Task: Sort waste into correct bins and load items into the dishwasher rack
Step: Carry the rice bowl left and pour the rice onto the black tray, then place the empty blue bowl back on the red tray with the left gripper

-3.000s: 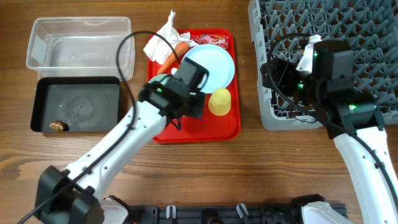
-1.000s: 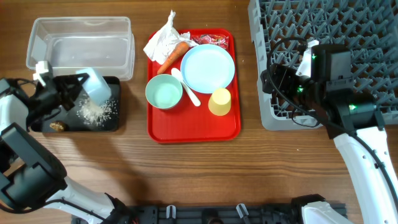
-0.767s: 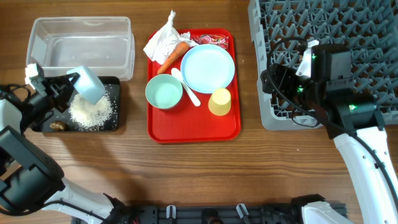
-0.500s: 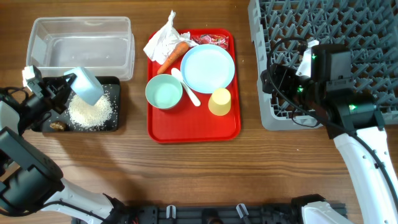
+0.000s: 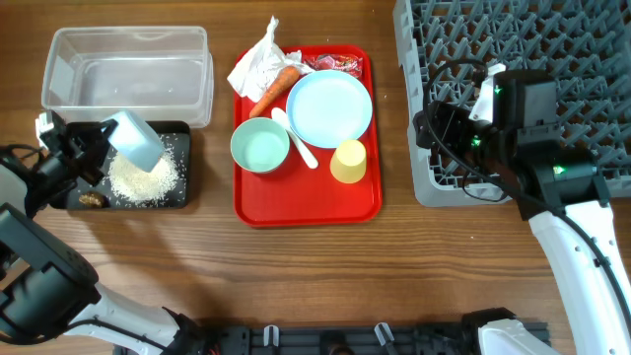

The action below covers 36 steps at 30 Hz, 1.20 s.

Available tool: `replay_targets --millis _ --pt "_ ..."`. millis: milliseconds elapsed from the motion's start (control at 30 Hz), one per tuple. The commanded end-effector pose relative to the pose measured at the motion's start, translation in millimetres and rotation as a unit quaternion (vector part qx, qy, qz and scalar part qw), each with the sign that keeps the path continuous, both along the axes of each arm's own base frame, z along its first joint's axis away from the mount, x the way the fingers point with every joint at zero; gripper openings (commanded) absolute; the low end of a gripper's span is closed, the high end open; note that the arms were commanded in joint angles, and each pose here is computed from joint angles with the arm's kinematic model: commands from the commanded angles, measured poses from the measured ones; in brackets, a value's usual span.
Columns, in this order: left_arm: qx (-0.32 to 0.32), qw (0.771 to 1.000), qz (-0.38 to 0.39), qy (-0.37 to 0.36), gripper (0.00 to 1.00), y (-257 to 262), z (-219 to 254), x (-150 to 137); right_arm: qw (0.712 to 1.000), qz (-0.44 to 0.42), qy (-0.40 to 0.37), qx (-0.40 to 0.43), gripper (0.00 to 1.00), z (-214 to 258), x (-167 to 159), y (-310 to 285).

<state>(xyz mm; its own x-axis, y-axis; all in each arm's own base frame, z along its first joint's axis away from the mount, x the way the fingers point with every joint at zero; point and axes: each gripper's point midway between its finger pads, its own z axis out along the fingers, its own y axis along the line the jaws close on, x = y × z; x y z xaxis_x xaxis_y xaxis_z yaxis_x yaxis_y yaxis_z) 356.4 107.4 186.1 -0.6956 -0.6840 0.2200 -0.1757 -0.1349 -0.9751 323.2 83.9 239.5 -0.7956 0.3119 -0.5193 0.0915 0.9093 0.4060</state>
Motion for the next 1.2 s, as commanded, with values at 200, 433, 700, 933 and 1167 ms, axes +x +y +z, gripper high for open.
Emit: replay_targets --millis 200,433,700,933,1167 --pt "0.027 0.998 -0.004 -0.051 0.04 -3.4 17.8 0.3 1.000 -0.015 -0.010 0.002 0.87 9.5 1.5 -3.9" --pt "0.085 0.988 -0.077 -0.100 0.04 -60.0 42.6 5.1 1.000 -0.015 -0.010 0.002 0.88 9.7 1.6 -3.7" --pt "0.258 0.935 -0.206 -0.130 0.04 -162.3 44.4 -1.8 1.000 -0.015 -0.011 0.002 0.88 9.8 1.8 -3.9" --pt "0.447 0.832 -0.314 -0.098 0.04 -238.0 -3.4 -22.3 1.000 -0.015 -0.011 0.002 0.88 9.8 1.8 -3.9" --pt "0.598 0.687 -0.401 -0.097 0.04 -300.9 -51.6 -55.2 1.000 -0.014 -0.010 0.000 0.88 9.4 1.4 -3.9"
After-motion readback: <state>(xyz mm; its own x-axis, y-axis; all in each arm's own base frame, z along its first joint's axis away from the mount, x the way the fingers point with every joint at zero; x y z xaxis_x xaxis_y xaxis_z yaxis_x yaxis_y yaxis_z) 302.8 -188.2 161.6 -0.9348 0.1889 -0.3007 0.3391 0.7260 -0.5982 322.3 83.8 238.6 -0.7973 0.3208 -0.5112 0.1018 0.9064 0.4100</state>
